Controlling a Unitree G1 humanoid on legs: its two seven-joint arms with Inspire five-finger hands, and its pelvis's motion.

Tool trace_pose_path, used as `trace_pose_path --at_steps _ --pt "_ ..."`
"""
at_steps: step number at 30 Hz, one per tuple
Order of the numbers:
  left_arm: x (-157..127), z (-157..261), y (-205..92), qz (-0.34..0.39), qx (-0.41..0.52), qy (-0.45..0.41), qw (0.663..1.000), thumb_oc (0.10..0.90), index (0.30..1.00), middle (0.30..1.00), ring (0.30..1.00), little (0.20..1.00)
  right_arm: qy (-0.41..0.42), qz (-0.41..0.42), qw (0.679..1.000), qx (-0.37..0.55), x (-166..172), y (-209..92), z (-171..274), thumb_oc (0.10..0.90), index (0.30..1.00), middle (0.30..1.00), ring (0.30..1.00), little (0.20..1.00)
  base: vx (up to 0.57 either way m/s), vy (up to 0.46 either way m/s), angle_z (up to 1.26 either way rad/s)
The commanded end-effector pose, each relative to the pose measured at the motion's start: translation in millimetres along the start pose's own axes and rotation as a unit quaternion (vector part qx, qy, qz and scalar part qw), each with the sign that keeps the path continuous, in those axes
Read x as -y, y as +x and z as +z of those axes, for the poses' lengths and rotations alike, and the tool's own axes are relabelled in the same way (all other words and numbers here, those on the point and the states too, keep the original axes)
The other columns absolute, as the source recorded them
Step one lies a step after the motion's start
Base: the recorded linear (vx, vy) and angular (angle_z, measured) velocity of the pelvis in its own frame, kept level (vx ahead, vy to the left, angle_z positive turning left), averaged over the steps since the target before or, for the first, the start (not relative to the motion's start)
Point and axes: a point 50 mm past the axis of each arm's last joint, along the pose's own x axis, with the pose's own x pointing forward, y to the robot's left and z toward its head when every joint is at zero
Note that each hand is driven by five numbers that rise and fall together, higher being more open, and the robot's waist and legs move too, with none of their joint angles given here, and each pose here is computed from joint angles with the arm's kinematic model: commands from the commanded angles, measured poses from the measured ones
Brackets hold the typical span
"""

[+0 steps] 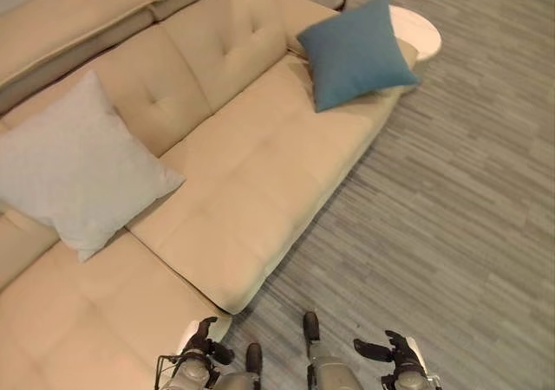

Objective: Pick up all the scattered cushions and arrange them neatly on the sofa.

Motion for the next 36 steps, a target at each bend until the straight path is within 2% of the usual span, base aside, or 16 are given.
trace_pose_path --at_steps 1,6,21,28,36 --pt "-27 -31 -3 0.038 -0.039 0.016 0.998 0.8 0.9 0.9 0.9 0.9 -0.01 -0.05 0.998 0.04 30 6 15 0.8 0.9 0.9 0.9 0.9 -0.09 -0.006 -0.85" --pt "-26 -46 -8 0.038 -0.065 0.006 0.997 0.8 0.9 0.9 0.9 0.9 -0.026 -0.042 0.998 0.028 26 5 5 0.8 0.9 0.9 0.9 0.9 -0.1 -0.074 -0.66" --pt "-6 -21 -6 0.007 -0.021 0.004 1.0 0.8 0.9 0.9 0.9 0.9 -0.033 -0.054 0.998 0.02 37 5 -3 0.8 0.9 0.9 0.9 0.9 0.02 -0.13 -0.34" --pt "-4 -20 -5 0.007 -0.023 0.004 1.0 0.8 0.9 0.9 0.9 0.9 -0.039 -0.062 0.997 0.016 36 4 -4 0.8 0.9 0.9 0.9 0.9 0.21 -0.024 -0.05" --pt "-10 -28 -6 0.018 -0.04 -0.006 0.999 0.8 0.9 0.9 0.9 0.9 -0.056 -0.033 0.998 -0.004 22 0 -16 0.8 0.9 0.9 0.9 0.9 0.3 0.082 -0.53"
